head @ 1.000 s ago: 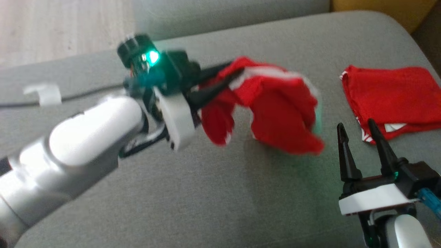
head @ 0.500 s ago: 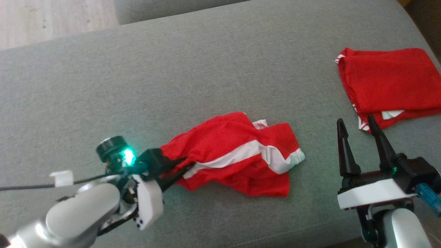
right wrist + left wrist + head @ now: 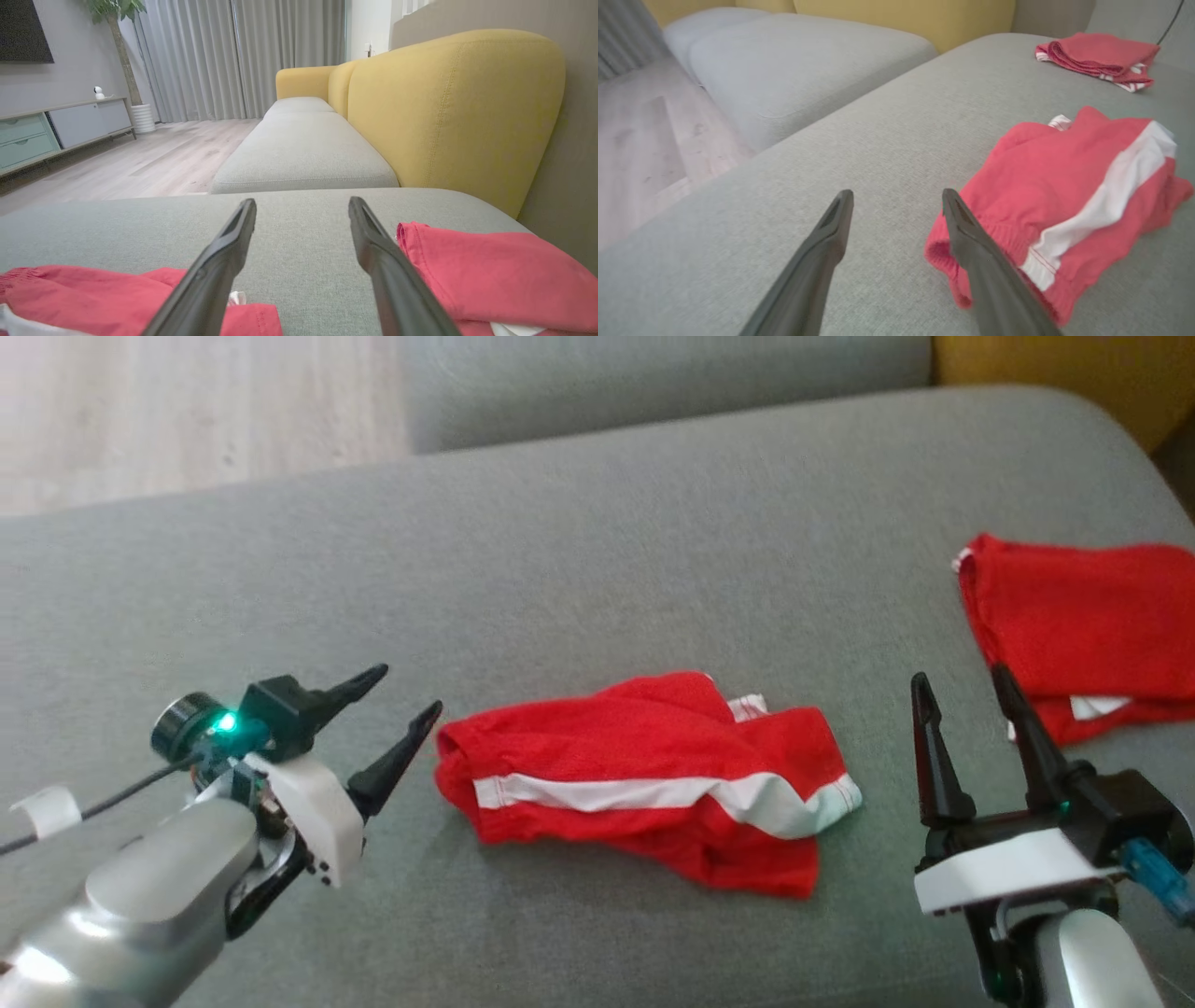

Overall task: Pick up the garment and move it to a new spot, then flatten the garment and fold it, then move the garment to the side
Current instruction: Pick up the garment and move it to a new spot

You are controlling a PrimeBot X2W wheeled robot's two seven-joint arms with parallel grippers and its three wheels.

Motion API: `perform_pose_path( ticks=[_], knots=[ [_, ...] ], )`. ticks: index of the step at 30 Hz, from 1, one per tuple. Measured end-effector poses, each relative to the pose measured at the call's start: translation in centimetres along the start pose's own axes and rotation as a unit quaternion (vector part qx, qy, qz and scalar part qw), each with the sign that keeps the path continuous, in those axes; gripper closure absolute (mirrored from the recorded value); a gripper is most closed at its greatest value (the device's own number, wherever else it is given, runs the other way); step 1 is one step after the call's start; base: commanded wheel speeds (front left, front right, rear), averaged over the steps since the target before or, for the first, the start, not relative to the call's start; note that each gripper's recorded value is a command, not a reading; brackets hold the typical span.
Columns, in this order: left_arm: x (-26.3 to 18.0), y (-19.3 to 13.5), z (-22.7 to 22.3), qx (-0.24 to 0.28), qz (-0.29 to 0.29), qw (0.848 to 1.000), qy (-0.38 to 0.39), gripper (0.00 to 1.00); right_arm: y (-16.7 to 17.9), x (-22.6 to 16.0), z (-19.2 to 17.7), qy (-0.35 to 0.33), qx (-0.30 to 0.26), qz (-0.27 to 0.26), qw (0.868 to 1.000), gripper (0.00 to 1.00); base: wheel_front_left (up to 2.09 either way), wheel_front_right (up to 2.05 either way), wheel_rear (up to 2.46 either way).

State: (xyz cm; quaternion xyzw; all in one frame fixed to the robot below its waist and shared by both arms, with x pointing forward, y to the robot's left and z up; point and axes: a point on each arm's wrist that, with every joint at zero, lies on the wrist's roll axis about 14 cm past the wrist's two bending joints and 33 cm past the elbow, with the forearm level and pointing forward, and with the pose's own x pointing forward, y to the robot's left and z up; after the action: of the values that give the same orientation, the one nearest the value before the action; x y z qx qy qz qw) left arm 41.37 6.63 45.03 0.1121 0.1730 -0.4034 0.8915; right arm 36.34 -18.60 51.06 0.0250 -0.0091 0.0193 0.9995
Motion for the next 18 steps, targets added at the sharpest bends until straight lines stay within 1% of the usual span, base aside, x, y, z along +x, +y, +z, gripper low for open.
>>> perform_pose_path(
  ticks=[3,7,12,14,18],
  knots=[
    [-1.3,1.1,0.4,-0.010,0.045,0.999,-0.017,0.00,0.6,-0.3,0.8,-0.012,0.001,0.009,1.000,0.00,0.00,0.00,0.00],
    [-3.4,2.3,0.7,-0.055,0.116,0.991,-0.049,0.00,1.3,-1.2,0.5,-0.006,0.002,0.019,1.000,0.00,0.00,0.00,0.00],
    [-6.1,2.9,1.6,-0.112,0.188,0.970,-0.100,0.00,2.3,-1.4,1.1,-0.016,0.002,0.035,0.999,0.00,0.00,0.00,0.00],
    [-7.1,2.5,1.5,-0.136,0.209,0.962,-0.116,0.00,2.7,-1.5,1.1,-0.017,0.002,0.041,0.999,0.00,0.00,0.00,0.00],
    [-8.8,0.8,0.8,-0.177,0.233,0.946,-0.137,0.00,3.6,-1.8,1.0,-0.015,0.001,0.056,0.998,0.00,0.00,0.00,0.00]
  ],
)
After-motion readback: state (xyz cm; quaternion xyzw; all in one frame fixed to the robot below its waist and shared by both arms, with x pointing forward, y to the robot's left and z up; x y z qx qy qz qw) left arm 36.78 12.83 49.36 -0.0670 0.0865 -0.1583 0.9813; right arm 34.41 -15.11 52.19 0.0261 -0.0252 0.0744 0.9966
